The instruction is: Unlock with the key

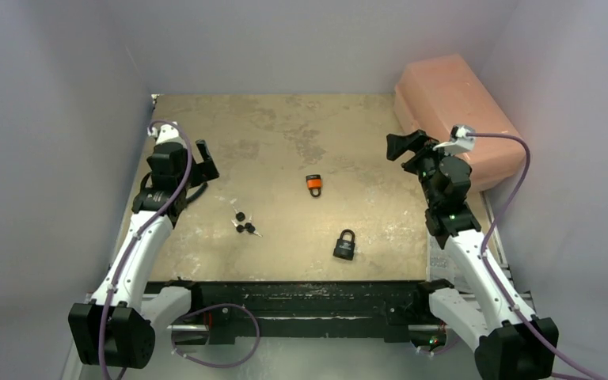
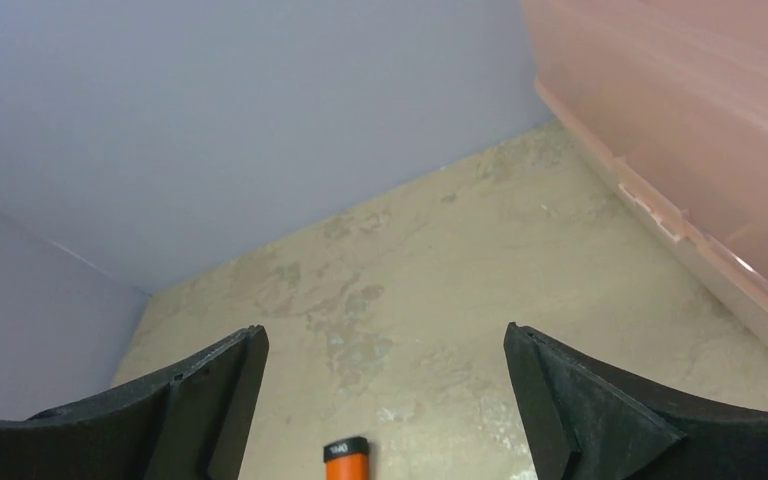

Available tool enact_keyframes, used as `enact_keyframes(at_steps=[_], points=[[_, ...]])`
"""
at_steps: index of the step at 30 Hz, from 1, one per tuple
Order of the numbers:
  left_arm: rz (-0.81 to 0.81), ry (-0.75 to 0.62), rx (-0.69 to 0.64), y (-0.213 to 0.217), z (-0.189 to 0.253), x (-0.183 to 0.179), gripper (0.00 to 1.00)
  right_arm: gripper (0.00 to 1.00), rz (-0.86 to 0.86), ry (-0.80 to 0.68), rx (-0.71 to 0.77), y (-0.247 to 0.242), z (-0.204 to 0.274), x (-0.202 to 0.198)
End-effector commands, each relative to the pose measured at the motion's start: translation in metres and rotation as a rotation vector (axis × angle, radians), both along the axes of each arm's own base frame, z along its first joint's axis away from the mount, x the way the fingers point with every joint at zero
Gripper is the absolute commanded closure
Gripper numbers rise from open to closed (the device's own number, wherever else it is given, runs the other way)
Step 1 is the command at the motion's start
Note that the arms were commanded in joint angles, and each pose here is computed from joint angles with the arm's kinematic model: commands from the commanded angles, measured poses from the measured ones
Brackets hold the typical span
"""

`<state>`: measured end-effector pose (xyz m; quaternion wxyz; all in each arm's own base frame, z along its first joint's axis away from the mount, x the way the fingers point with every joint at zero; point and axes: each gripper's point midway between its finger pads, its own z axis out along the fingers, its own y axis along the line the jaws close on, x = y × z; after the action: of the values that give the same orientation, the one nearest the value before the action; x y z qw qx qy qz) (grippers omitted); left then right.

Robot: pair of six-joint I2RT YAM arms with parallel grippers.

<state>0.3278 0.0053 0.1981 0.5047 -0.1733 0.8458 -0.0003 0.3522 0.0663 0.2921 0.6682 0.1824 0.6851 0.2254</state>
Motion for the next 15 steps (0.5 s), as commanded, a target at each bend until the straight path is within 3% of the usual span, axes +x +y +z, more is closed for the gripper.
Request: enact_keyframes(at_steps=[1,3,7,11,15], points=[[-0.194,-0.018,-0.075,-0.039,0.004,0.01,0.01,0.01,0.099,0.022,-0.133,0.013,-0.005,0.001],[-0.249,0.008,-0.057,-0.055,-0.002,0.01,0.01,0.01,0.204,0.044,-0.171,0.036,-0.013,0.004],[-0.338,0.067,0.009,-0.087,-0.014,0.005,0.04,0.01,0.254,0.183,-0.259,0.069,-0.028,0.012],[-0.398,0.088,-0.011,-0.101,-0.019,0.005,0.16,0.01,0.323,0.27,-0.284,0.095,-0.038,0.012],[-0.454,0.108,-0.019,-0.11,-0.025,0.001,0.19,0.01,0.367,0.384,-0.359,0.116,-0.056,0.002]])
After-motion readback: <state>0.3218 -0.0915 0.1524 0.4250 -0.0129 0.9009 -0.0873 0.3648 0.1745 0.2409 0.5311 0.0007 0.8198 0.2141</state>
